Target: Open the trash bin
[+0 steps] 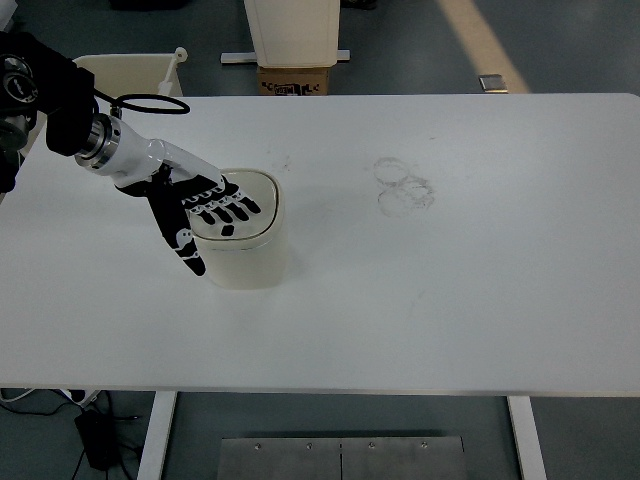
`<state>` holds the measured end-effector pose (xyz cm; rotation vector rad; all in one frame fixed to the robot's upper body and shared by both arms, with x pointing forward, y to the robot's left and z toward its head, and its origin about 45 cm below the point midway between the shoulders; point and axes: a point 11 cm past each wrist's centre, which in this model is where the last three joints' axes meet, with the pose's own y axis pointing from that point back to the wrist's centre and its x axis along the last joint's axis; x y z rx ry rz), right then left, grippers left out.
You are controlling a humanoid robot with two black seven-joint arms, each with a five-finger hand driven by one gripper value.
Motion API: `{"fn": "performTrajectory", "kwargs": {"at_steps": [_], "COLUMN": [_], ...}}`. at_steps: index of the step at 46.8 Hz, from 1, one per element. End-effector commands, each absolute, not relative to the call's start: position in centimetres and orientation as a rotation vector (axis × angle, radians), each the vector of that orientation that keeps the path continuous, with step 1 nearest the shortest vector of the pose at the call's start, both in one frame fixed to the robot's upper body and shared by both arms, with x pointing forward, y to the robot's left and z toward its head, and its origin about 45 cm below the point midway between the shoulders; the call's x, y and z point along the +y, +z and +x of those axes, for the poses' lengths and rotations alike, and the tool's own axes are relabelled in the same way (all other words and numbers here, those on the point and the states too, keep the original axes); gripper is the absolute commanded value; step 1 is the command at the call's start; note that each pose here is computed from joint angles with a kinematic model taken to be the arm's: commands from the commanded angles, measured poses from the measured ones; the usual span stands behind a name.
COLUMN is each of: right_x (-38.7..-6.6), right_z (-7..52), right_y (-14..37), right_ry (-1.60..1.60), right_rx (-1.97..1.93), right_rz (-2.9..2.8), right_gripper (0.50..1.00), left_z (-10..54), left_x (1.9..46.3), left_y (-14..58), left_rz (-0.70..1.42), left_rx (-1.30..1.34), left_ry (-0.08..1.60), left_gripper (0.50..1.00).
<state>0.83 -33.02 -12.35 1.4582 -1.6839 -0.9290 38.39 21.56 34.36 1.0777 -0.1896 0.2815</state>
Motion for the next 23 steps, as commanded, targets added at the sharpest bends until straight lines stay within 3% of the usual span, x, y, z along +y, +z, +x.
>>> {"fn": "performTrajectory", "kwargs": {"at_steps": [1, 23], "right_x": [-33.02, -33.02], "right_z": [0.83, 0.83], "right_y": [-12.35, -12.35], "right_ry": [-0.929, -0.929], "right_rx": [-1.684, -1.684], "right_rz": [1.458, 1.458], "right_gripper": [0.991, 0.991], "left_z": [38.37, 38.28], "left_x": [21.54, 21.68], "left_y": [34.33, 33.86], "left_rz": [1.078, 1.080], "left_rx": [-0.189, -0.178], "left_ry": [0.280, 0.279], "left_gripper": [1.000, 1.000]}}
